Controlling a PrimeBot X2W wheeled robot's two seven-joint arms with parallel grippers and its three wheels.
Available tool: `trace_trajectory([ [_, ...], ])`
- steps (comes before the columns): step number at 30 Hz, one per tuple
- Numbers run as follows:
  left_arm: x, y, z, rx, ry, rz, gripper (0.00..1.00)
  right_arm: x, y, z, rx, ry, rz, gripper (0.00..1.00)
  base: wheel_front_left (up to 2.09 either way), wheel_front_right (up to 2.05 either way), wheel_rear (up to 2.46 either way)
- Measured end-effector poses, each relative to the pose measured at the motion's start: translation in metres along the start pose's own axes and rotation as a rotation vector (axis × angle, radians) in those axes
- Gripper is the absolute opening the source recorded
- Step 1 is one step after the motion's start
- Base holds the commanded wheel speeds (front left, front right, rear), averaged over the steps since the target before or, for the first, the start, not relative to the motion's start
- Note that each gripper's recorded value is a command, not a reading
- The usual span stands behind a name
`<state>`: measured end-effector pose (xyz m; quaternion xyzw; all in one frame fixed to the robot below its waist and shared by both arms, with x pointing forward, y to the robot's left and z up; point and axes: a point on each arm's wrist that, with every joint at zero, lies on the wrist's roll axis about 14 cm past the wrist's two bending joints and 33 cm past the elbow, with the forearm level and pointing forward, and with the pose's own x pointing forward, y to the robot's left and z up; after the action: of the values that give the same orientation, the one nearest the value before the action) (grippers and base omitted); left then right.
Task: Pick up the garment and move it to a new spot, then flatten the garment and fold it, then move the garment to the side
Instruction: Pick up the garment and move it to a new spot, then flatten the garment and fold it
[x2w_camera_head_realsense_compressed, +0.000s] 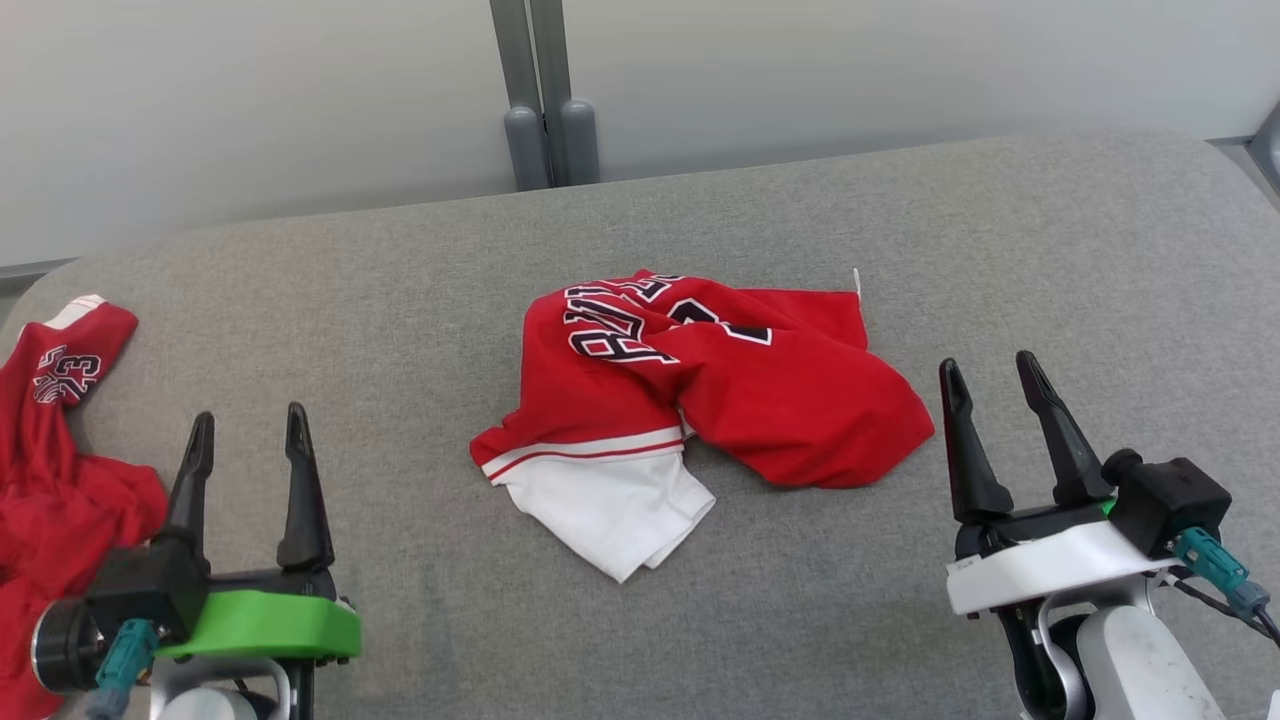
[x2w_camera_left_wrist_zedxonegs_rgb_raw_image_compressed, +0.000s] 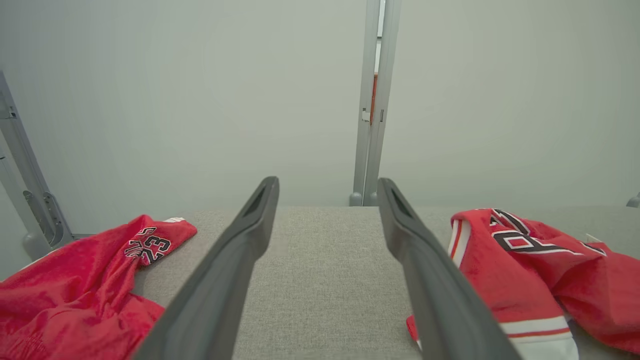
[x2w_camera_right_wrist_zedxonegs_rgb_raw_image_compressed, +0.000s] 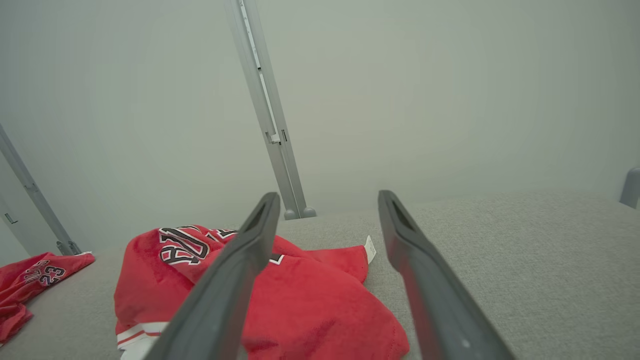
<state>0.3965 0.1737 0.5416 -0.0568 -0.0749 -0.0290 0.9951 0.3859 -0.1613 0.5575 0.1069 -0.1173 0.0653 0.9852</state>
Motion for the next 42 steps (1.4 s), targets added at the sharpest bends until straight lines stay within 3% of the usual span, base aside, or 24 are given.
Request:
trace_trajectory([
  [23,-0.009,-0.003,-0.004,-0.067,-0.025,0.018,1.0,-0.003,-0.015,-0.014,-0.014,0.046,-0.038,1.0,0.0,0.0,0.0],
  [26,-0.009,-0.003,-0.005,-0.061,-0.025,0.012,1.0,-0.01,-0.025,-0.038,0.049,0.114,-0.084,1.0,0.0,0.0,0.0],
  [29,-0.011,-0.002,-0.007,-0.069,-0.019,0.015,1.0,-0.022,-0.031,-0.079,0.117,0.261,-0.125,1.0,0.0,0.0,0.0],
  [38,-0.011,0.014,-0.013,-0.069,-0.005,0.058,1.0,-0.019,-0.026,-0.155,0.293,0.646,-0.156,1.0,0.0,0.0,0.0],
  [42,-0.016,0.021,-0.015,-0.067,0.001,0.08,1.0,-0.006,-0.016,-0.163,0.336,0.675,-0.14,1.0,0.0,0.0,0.0],
])
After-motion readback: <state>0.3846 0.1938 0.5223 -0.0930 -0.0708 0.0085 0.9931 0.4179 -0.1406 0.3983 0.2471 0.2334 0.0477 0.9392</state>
